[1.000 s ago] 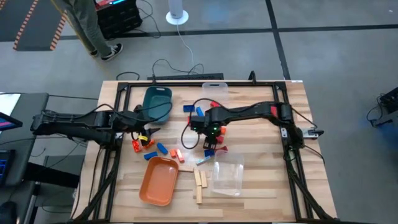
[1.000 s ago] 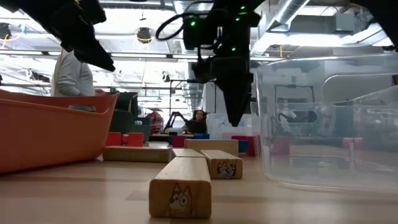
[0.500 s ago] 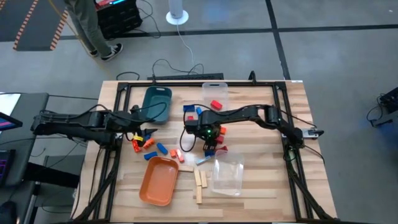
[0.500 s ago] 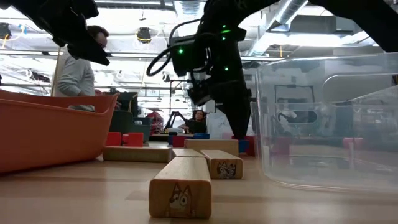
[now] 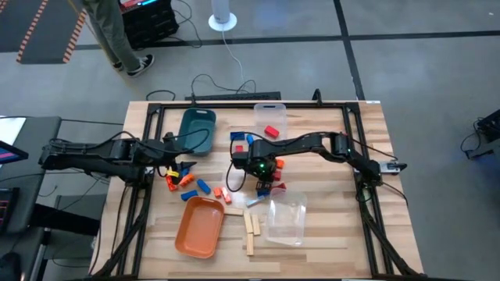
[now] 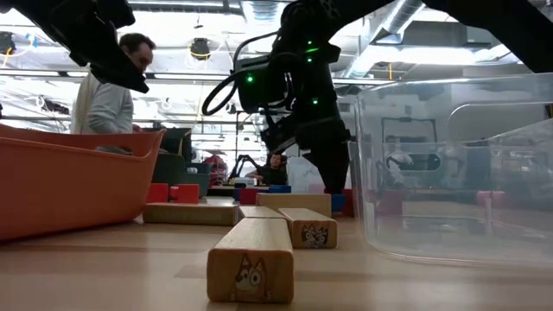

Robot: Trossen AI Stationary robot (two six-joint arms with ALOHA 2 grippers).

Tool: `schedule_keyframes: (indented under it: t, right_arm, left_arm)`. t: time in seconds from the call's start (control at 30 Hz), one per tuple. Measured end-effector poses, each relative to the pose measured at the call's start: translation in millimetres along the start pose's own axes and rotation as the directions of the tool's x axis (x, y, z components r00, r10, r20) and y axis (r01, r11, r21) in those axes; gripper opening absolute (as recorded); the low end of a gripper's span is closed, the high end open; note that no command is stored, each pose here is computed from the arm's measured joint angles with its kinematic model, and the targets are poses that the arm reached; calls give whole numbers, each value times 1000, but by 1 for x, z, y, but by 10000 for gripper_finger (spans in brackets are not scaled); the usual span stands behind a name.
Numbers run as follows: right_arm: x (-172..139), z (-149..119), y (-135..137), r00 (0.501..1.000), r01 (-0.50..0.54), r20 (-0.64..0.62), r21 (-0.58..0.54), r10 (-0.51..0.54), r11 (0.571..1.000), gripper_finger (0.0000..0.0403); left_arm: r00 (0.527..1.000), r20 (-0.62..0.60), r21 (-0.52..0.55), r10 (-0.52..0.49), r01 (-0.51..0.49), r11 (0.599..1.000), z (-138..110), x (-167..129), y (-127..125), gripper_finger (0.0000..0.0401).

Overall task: Sort blocks
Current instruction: Put the red wooden block into the top transparent bin

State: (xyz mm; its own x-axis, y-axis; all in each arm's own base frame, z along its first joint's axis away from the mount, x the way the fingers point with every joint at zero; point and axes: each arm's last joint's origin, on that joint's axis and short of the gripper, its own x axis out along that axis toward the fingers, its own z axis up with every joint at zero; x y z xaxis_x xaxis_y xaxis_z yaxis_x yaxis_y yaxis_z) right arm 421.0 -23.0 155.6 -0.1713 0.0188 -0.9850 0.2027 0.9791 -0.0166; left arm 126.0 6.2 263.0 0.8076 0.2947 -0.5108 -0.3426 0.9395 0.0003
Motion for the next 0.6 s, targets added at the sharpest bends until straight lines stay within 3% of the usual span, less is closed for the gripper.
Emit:
schedule_keyframes:
  t: [0.17,0.33,0.43,0.6]
  right_arm:
    - [-1,0,0,1000,-1,8,-17,1,1000,85]
    - [-13,-1,0,1000,-2,23,-41,3,999,78]
    - [-51,-3,0,985,-15,169,-61,26,998,78]
    - [-107,-13,-16,900,-25,434,-53,45,998,78]
  left_arm:
    - [1000,-8,2,2,-2,1000,-1,0,0,210]
    - [1000,-12,-6,3,-3,1000,-1,0,0,210]
    - [1000,-12,-6,3,-3,1000,-1,0,0,210]
    - [1000,-22,-18,1,-1,1000,-2,0,0,210]
